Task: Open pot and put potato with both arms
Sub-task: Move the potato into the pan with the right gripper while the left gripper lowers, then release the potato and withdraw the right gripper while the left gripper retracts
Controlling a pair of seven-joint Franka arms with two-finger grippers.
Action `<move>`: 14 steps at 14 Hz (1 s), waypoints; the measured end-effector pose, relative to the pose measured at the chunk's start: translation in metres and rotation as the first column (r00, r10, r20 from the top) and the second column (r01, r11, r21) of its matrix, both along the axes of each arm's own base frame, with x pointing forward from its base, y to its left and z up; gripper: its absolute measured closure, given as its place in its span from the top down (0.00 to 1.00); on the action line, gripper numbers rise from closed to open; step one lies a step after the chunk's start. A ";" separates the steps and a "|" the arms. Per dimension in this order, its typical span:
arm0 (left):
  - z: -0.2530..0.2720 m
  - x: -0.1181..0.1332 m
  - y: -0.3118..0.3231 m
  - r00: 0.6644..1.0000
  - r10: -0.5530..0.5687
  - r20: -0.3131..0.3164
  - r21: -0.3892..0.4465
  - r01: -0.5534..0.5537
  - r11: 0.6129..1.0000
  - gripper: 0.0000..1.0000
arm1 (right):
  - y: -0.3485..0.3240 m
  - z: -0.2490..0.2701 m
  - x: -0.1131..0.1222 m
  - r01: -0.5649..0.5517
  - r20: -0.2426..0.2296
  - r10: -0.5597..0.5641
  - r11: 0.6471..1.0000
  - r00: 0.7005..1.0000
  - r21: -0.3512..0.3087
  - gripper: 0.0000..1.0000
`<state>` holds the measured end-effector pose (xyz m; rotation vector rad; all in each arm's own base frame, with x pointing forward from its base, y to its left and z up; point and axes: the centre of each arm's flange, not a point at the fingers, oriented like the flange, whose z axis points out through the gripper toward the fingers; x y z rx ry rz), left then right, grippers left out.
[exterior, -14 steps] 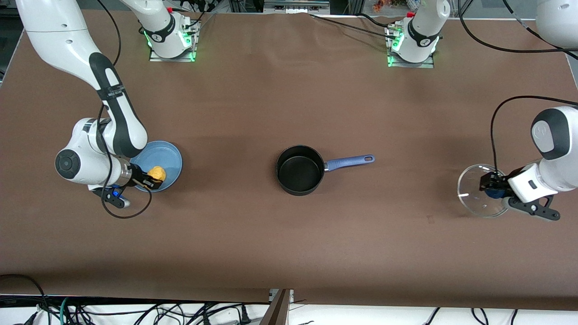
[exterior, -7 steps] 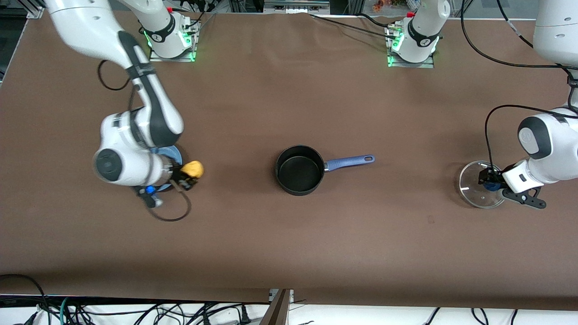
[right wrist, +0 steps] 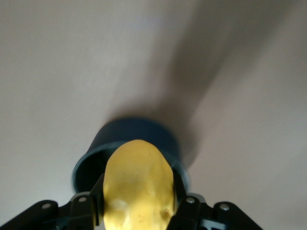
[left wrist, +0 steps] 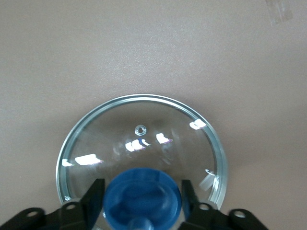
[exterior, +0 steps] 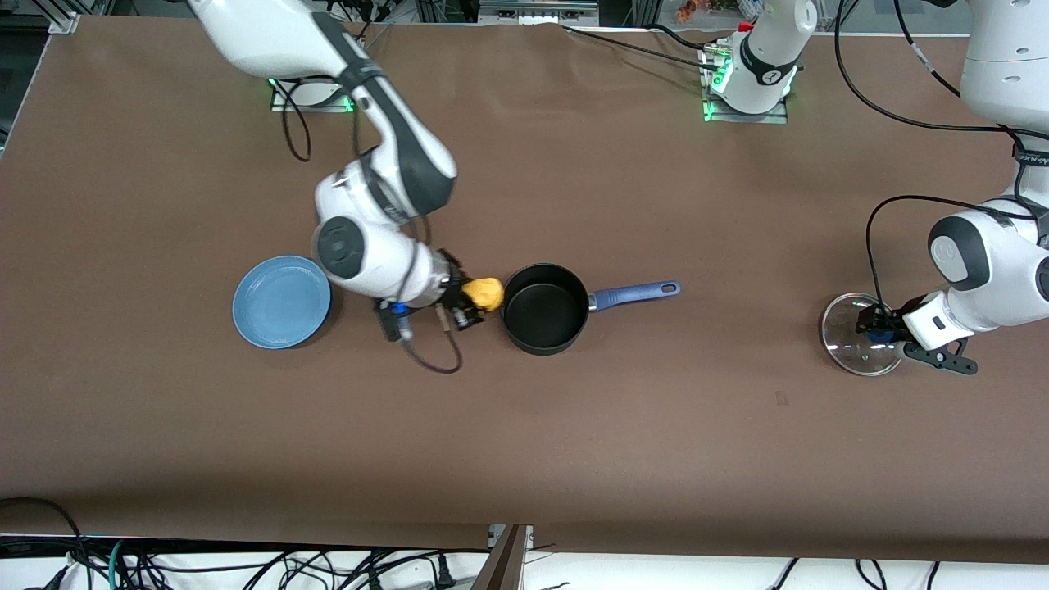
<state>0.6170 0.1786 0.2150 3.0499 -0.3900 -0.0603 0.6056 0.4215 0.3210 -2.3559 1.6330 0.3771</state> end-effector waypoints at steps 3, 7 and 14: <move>0.036 0.011 -0.002 1.000 0.026 0.001 -0.011 -0.026 1.000 1.00 | 0.047 -0.024 -0.019 0.076 0.038 -0.077 0.997 0.996 0.027 0.71; 0.181 0.006 -0.036 0.989 0.137 -0.054 0.004 -0.137 0.991 1.00 | 0.053 -0.024 -0.018 0.076 0.048 -0.077 0.997 0.996 0.030 1.00; 0.376 -0.046 -0.093 0.973 0.217 -0.081 0.071 -0.211 0.975 1.00 | -0.090 0.076 0.023 -0.245 -0.038 0.243 0.962 0.969 -0.118 1.00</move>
